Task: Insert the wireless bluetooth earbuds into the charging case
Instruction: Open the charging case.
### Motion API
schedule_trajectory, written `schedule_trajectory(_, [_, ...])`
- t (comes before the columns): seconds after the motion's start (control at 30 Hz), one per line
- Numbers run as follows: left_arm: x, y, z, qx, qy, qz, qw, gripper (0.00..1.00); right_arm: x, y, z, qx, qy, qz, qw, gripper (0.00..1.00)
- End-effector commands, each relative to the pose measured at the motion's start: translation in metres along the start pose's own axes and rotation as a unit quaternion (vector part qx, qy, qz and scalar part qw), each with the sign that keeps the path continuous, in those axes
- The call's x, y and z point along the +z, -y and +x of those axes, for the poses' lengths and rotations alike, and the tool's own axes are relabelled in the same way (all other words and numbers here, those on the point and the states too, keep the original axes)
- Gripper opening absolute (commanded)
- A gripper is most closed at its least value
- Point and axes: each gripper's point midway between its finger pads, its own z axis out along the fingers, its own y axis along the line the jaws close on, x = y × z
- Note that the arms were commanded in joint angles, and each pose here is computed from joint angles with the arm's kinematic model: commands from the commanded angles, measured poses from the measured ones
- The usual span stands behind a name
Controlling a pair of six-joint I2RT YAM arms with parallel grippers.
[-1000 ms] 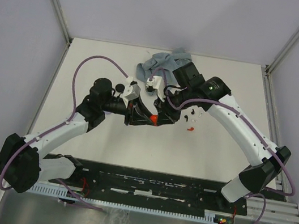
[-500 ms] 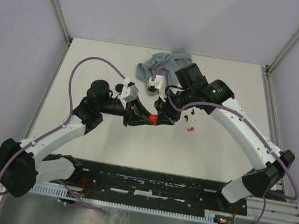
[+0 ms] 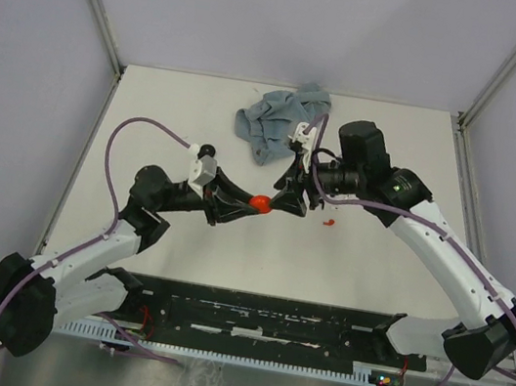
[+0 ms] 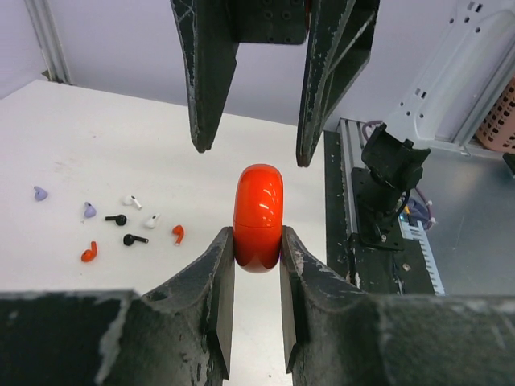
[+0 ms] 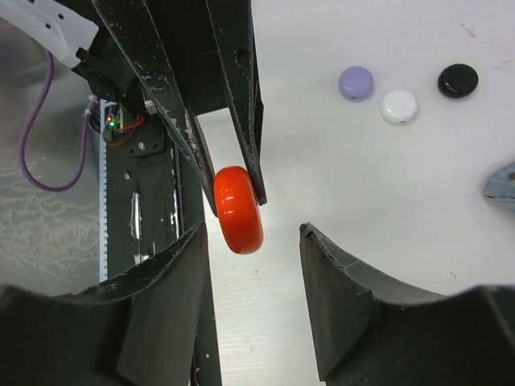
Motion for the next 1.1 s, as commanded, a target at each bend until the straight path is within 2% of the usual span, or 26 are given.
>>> schedule_trajectory(0.0, [0.0,0.0,-0.039,0.014,0.087,-0.013,0.996,0.03,0.004,0.002,-0.037,-0.01,0.093,-0.007,0.996,0.58])
schedule_trajectory(0.2, [-0.006,-0.003,-0.049,0.001,0.127,-0.012,0.992,0.03,0.015,0.012,-0.039,0.01,0.101,-0.006,0.995,0.58])
schedule_trajectory(0.53, [-0.004,-0.002,-0.049,0.001,0.123,0.001,0.992,0.03,0.018,0.02,-0.042,0.006,0.102,0.002,0.995,0.57])
schedule_trajectory(1.07, [-0.003,0.008,-0.041,0.011,0.092,0.036,0.995,0.03,0.004,0.045,-0.057,0.021,0.123,0.068,0.99,0.57])
